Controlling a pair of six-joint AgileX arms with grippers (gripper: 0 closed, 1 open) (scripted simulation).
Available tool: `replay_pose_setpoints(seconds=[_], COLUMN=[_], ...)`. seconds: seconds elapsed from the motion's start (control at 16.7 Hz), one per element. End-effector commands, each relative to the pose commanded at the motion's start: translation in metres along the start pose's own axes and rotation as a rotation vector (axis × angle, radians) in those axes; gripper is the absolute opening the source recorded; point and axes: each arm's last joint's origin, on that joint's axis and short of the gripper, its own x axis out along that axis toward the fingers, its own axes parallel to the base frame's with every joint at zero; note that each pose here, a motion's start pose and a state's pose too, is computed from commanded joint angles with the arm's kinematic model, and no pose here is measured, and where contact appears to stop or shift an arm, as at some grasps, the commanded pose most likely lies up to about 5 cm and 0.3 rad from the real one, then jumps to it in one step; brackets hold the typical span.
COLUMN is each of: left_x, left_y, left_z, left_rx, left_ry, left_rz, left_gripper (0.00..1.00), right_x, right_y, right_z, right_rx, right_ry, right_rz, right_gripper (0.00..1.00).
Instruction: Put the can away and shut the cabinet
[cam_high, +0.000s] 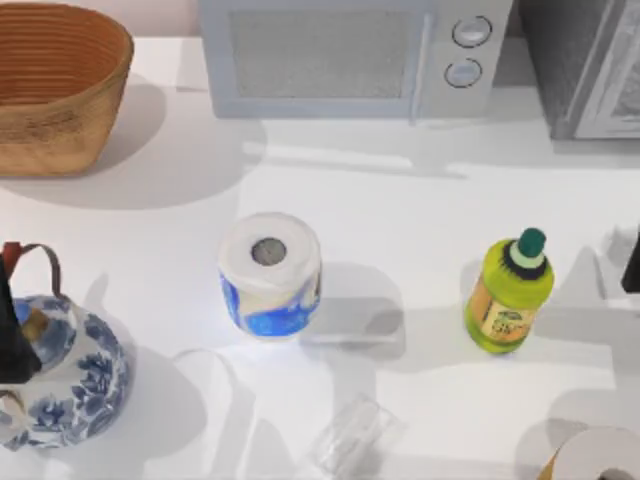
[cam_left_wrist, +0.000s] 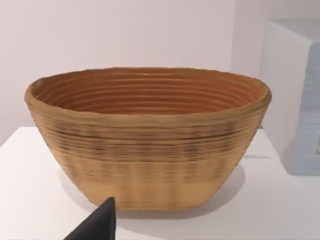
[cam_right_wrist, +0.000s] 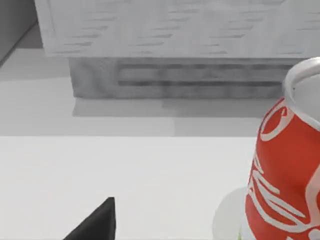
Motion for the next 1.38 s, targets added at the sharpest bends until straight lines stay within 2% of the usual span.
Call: replay_pose_setpoints(seconds=[0.3,0.6,1.38], left_x=[0.000,0.000,0.000], left_y=[0.000,0.000,0.000], left_z=[0.000,0.000,0.000], left_rx=[0.000,0.000,0.000], left_ry=[0.000,0.000,0.000], left_rz=[0.000,0.000,0.000], left_gripper=[1.00,1.00,1.00], right_x=[0.028,0.031,0.031], right_y=[-0.011,-0.018,-0.018], right_z=[-0.001,-0.001,-0.001], right_rx=[0.001,0.001,0.001], right_ry=[0.001,0.000,0.000], right_rz=[0.000,-0.002,-0.002], right_gripper=[1.00,1.00,0.02])
